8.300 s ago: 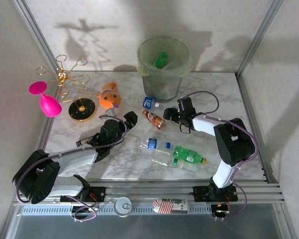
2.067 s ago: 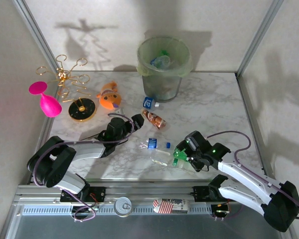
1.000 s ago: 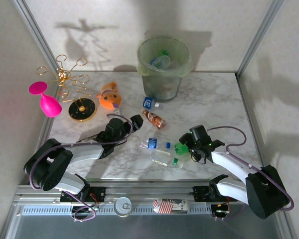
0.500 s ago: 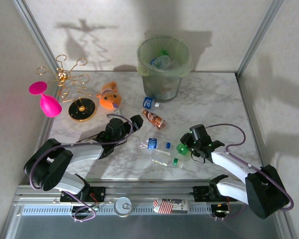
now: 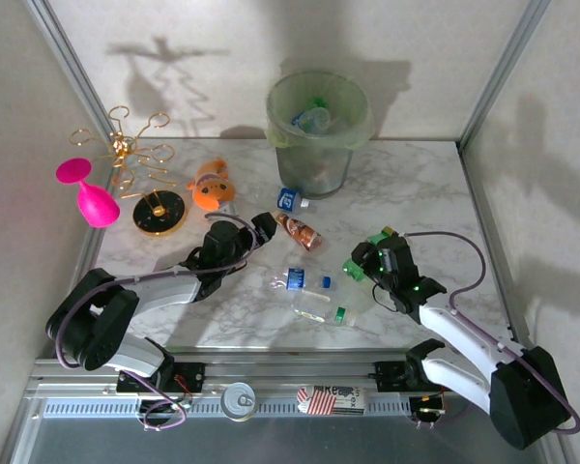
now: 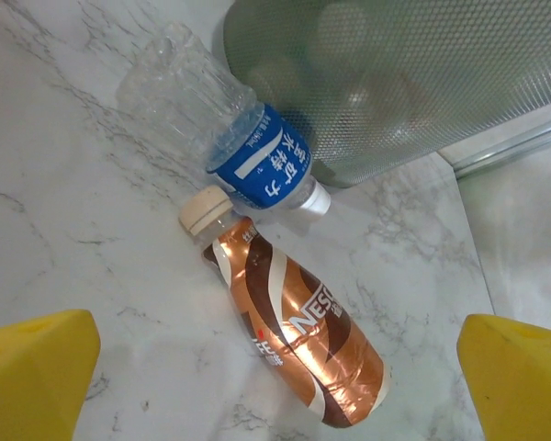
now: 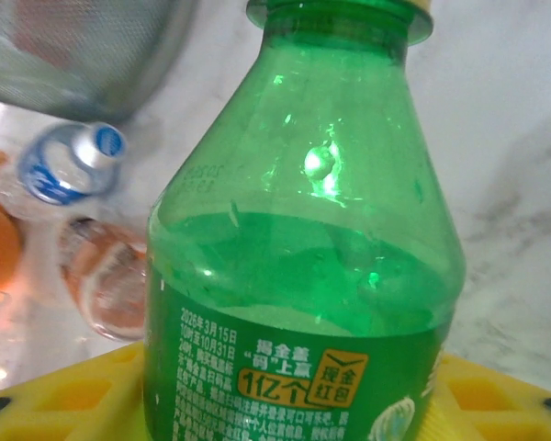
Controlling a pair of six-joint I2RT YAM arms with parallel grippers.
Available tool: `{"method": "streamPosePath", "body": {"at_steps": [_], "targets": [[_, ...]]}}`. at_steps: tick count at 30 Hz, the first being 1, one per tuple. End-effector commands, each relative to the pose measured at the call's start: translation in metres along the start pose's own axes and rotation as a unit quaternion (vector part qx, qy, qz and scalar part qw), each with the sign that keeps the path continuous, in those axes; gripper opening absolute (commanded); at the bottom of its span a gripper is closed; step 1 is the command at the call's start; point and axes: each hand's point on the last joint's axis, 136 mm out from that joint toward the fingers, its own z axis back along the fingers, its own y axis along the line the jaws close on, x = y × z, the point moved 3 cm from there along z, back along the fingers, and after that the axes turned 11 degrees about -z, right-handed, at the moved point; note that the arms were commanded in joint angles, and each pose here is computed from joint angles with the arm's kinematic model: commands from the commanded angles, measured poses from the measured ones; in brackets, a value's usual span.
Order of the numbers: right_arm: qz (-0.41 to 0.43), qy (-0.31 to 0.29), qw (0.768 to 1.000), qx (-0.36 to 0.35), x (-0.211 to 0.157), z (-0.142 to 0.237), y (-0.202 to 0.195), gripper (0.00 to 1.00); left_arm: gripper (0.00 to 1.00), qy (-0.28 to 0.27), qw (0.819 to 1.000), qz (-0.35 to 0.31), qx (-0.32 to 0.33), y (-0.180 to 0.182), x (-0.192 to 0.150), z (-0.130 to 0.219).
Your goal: Put the plastic bottles in the bin
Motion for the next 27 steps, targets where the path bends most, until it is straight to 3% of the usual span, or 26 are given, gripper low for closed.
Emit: {"method": "streamPosePath", "body": {"at_steps": [1, 9, 17, 27], "targets": [[0.007, -0.059, 0.996, 0.062, 0.022, 0.009, 0.028, 0.49, 0.99, -0.021, 1.0, 0.014, 0.002, -0.003, 0.017, 0.001], [0.096, -0.119, 0.979, 0.138, 0.06, 0.033, 0.107, 0.49, 1.0, -0.029, 0.999, 0.019, 0.009, 0.005, 0.022, 0.011], [0.171, -0.176, 0.943, 0.223, 0.102, 0.066, 0.212, 0.49, 1.0, -0.041, 0.998, 0.032, 0.02, 0.017, 0.02, 0.023], [0.236, -0.174, 0.919, 0.264, 0.125, 0.034, 0.307, 0.49, 1.0, -0.04, 0.999, 0.025, 0.022, 0.025, 0.015, 0.039]]}}
